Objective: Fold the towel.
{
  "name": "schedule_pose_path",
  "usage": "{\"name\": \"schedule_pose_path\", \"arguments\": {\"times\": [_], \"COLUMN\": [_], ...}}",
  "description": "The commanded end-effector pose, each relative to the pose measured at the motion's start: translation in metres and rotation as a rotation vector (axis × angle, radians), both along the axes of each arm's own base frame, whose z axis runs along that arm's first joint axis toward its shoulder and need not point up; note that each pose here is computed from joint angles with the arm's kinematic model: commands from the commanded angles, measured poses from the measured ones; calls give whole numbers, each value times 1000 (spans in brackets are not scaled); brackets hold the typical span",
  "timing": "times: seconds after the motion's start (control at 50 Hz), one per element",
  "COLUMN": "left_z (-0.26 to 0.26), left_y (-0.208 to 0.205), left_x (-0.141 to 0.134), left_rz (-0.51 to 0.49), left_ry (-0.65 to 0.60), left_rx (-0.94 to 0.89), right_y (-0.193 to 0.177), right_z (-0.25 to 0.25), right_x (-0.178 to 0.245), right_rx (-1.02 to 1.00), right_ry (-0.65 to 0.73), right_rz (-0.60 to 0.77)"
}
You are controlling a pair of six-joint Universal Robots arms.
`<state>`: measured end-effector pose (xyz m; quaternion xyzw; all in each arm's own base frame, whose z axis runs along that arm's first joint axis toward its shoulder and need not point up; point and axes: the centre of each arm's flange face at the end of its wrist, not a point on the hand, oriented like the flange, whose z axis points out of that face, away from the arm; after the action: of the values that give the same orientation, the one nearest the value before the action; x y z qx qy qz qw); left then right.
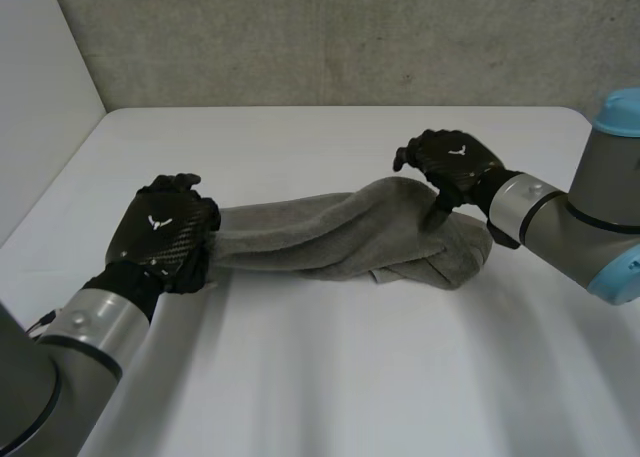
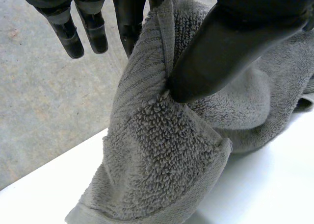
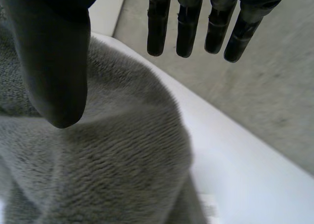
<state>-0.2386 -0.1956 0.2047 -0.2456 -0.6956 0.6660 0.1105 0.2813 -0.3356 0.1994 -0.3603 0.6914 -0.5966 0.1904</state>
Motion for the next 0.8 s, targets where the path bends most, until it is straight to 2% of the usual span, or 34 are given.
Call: {"name": "schedule_pose_path", "arguments": {"times": [0.02, 0.24, 0.48, 0.66, 0.72, 0.8], "left_z": [4, 7, 17, 18, 17, 7], "left_y": [15, 37, 37, 19, 18, 9], "left_x": [6, 8, 12, 20, 19, 15], "left_rz": [-3, -33, -17, 3, -8, -25], "left_ry": [-7, -9, 4, -7, -10, -22], "left_rx": [-4, -2, -34, -44, -43, -7], "right_y": [-10, -30, -19, 0, 20, 41], "right_z": [-14, -16, -44, 33, 47, 43], "right_x": [9, 14, 12, -11, -20, -30], "right_rx": [137, 135, 288, 93, 47, 54], "right_ry": [-61, -81, -44, -95, -104, -85], "right_rz": [47, 38, 43, 13, 8, -1]}}
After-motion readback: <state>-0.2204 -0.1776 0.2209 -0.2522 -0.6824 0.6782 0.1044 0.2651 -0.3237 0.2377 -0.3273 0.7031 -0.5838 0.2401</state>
